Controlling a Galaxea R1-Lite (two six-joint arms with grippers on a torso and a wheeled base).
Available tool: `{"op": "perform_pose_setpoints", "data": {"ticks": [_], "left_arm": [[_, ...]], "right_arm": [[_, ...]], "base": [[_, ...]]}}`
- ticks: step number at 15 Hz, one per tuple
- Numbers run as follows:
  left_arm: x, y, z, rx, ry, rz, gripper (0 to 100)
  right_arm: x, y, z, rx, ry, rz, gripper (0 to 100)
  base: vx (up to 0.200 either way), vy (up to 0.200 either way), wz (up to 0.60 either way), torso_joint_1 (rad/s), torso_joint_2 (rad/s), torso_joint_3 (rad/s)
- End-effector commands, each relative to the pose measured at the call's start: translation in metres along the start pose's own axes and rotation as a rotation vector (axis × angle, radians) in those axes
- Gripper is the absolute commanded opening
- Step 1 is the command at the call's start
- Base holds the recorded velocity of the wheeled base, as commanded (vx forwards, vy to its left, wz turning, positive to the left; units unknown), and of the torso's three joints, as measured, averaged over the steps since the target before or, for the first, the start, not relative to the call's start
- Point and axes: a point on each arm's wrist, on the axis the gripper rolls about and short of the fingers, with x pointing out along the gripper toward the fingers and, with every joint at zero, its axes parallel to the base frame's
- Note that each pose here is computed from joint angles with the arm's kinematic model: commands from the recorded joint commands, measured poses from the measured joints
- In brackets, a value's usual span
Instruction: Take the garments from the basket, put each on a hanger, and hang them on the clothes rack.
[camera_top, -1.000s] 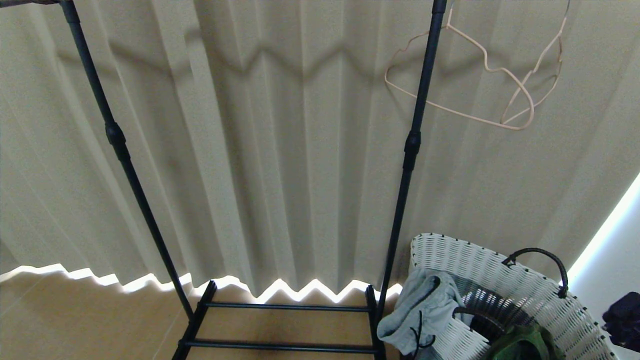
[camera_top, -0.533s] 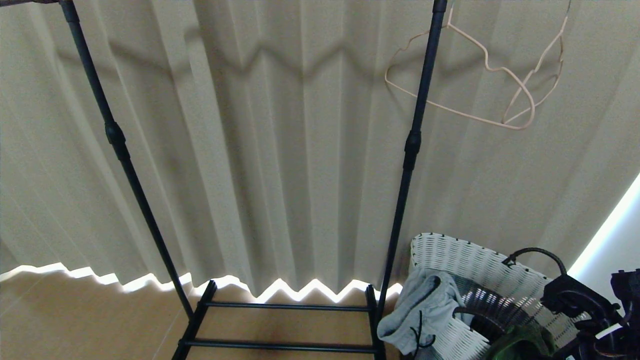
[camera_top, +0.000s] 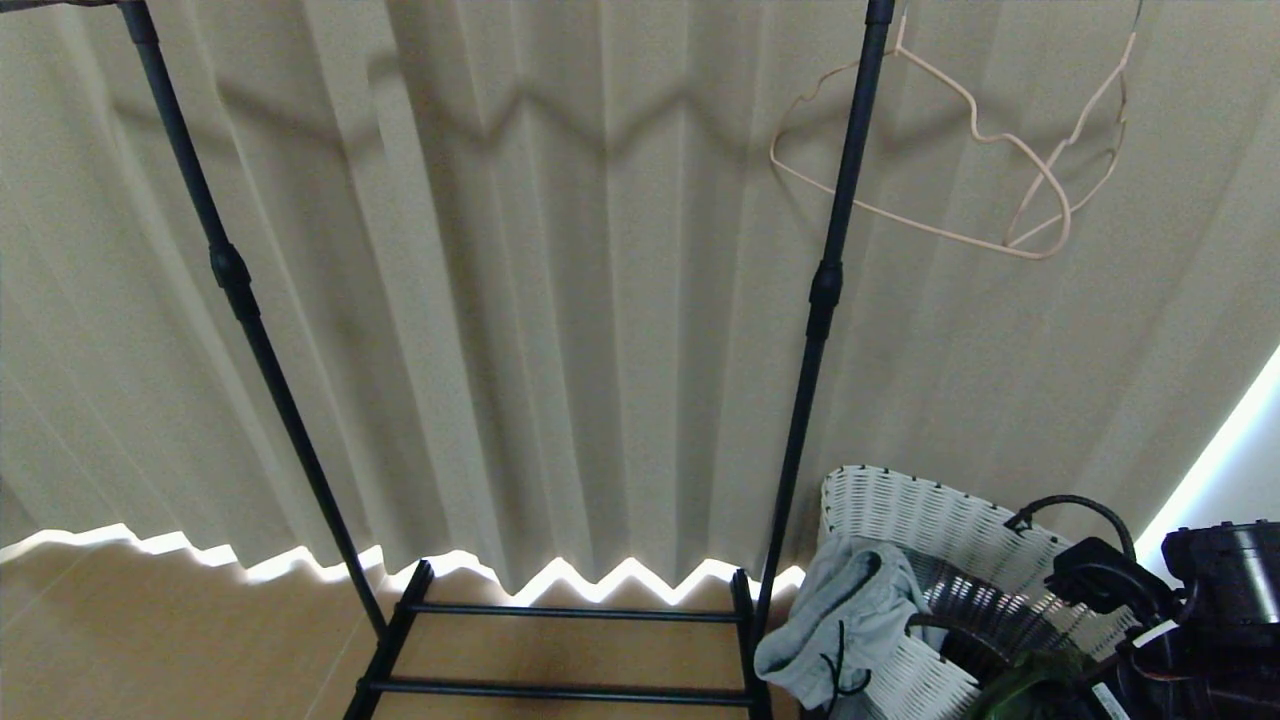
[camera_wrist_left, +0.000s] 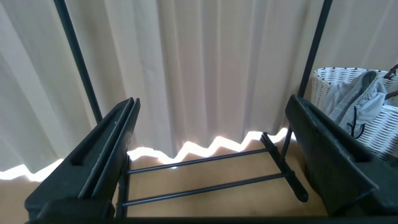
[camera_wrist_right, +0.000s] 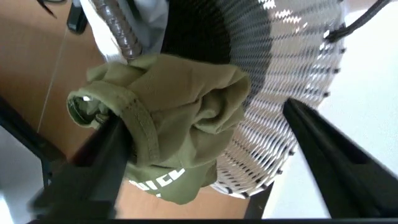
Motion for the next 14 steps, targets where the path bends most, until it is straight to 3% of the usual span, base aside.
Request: {"op": "perform_pose_setpoints", "data": {"ticks": [1, 7, 10, 12, 14], "left_arm": [[0.0, 0.0, 0.0, 0.0, -0.001, 0.0, 100], [0.0, 0.0, 0.0, 0.0, -0.001, -0.001, 100], [0.0, 0.0, 0.0, -0.001, -0.001, -0.003, 100], [0.0, 0.0, 0.0, -0.006, -0.001, -0.003, 100], [0.0, 0.0, 0.0, -0.021, -0.003, -0.003, 100]], "right_arm": [[0.006, 0.001, -0.001, -0.004, 0.028, 0.009, 0], [-0.019, 0.0, -0.01, 0.013, -0.061, -0.02, 0], [-0.056, -0.003, -0.018, 0.05, -0.258, -0.057, 0], [-0.088, -0.008, -0.02, 0.079, -0.479, -0.052, 0], [-0.11, -0.009, -0.029, 0.091, -0.604, -0.084, 0]], "base": [[0.0, 0.0, 0.0, 0.0, 0.0, 0.0], [0.0, 0.0, 0.0, 0.0, 0.0, 0.0], [0.0, 0.0, 0.0, 0.0, 0.0, 0.0], [0.0, 0.0, 0.0, 0.0, 0.0, 0.0], [-0.1, 0.0, 0.0, 0.004, 0.0, -0.001]]}}
